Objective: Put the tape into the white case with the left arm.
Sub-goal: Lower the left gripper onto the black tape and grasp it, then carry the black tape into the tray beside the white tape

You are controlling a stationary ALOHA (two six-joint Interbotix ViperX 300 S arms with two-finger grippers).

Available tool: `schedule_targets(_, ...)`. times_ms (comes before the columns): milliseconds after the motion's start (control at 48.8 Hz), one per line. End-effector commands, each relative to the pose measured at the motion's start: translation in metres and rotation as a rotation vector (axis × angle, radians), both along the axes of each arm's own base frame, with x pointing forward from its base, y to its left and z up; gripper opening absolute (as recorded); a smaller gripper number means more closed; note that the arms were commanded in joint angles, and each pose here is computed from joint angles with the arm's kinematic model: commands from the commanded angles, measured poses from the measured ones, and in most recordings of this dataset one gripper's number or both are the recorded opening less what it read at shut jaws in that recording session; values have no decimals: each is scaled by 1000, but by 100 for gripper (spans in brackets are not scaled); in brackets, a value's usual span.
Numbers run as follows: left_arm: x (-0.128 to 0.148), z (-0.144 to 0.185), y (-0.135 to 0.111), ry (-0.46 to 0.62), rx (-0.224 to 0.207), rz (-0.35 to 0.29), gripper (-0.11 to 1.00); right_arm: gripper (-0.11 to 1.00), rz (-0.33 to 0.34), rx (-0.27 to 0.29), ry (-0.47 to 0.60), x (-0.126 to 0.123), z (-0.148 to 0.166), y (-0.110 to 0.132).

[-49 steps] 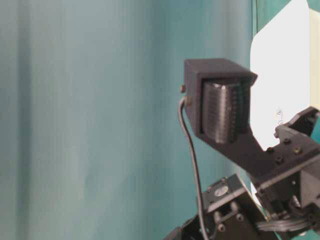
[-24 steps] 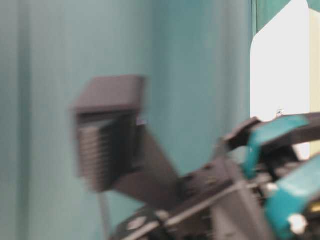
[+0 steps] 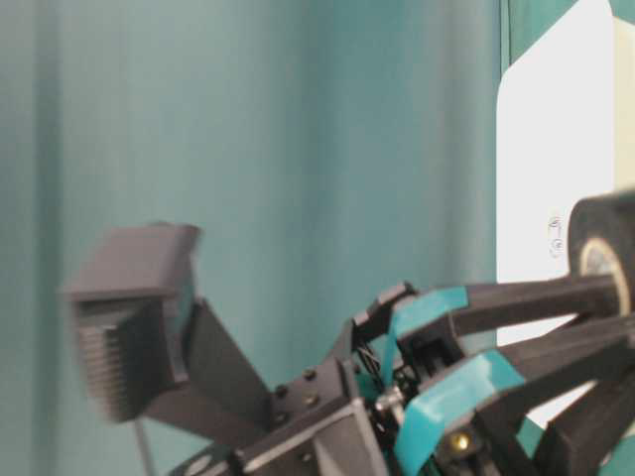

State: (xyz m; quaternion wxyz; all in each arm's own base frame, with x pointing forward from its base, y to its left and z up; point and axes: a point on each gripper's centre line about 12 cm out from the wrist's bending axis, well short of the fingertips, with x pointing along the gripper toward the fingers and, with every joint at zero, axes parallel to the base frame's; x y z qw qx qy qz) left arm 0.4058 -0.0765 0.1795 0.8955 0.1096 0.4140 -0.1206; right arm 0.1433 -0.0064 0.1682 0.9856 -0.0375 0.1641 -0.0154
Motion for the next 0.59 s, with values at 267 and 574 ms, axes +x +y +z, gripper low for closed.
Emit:
schedule_targets(267,-21,10,74,-21,8,170,25,-9,0,1,-12,2,3,0)
schedule_targets(574,-33,-1,142,-8,11,349,25,-9,-2,3,-14,2,4,0)
